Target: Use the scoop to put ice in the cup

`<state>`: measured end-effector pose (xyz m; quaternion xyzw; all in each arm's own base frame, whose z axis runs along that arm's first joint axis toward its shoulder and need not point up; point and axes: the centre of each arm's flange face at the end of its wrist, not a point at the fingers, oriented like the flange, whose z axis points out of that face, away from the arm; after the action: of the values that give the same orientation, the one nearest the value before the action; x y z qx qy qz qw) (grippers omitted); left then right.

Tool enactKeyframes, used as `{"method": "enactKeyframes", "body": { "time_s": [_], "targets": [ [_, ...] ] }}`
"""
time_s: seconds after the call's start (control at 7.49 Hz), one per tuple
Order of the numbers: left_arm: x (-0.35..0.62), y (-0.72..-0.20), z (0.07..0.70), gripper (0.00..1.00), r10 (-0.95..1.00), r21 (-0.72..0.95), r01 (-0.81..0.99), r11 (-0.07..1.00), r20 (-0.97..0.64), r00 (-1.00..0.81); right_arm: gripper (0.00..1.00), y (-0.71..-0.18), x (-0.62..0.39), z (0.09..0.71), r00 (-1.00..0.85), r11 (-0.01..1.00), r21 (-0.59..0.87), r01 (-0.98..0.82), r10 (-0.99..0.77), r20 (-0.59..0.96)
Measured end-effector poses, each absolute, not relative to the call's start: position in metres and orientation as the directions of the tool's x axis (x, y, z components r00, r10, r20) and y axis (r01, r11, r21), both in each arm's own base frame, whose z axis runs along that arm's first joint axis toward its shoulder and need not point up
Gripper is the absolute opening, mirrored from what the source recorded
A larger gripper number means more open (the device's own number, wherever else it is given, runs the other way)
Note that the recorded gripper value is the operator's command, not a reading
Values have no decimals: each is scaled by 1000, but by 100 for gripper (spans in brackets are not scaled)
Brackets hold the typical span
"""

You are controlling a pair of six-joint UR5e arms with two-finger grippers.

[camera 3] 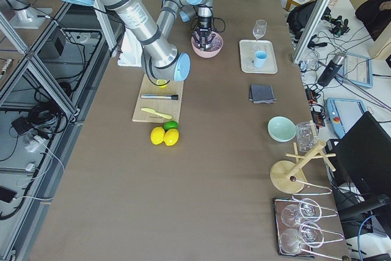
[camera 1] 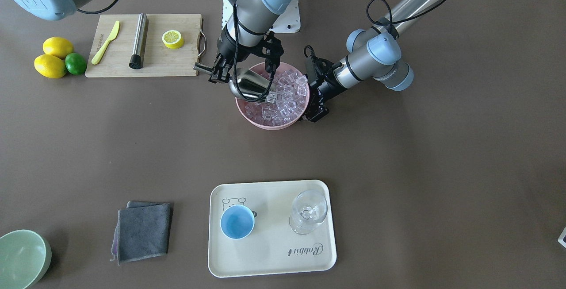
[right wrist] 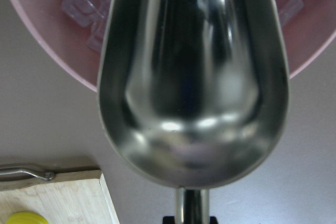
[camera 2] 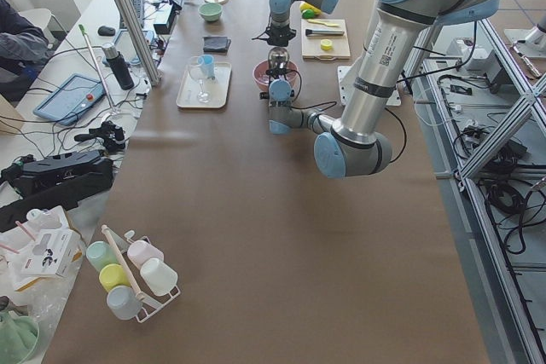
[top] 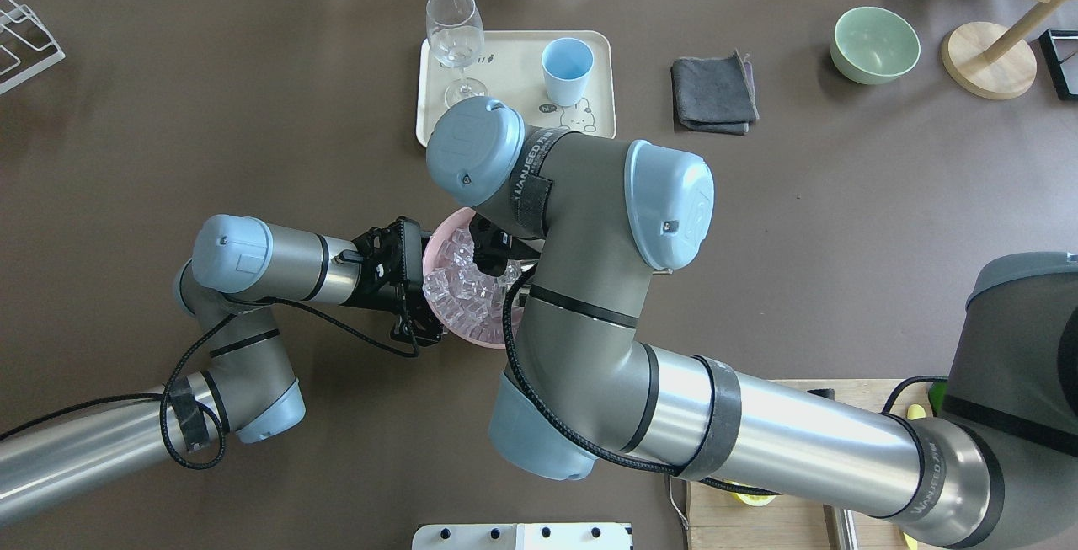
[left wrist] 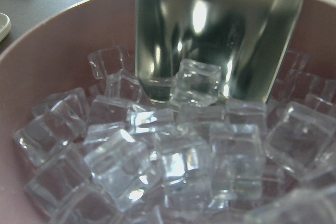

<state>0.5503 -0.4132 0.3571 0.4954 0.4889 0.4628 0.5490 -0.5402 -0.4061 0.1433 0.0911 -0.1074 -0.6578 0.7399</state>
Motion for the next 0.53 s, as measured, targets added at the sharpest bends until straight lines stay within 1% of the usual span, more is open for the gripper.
{"method": "enactKeyframes", "body": {
  "time_s": [0.53],
  "targets": [
    [552, -412, 358, 98, 993, 997, -26, 77, -74, 92, 0, -397, -528, 138, 144, 154, 350, 924, -988, 55]
  ]
}}
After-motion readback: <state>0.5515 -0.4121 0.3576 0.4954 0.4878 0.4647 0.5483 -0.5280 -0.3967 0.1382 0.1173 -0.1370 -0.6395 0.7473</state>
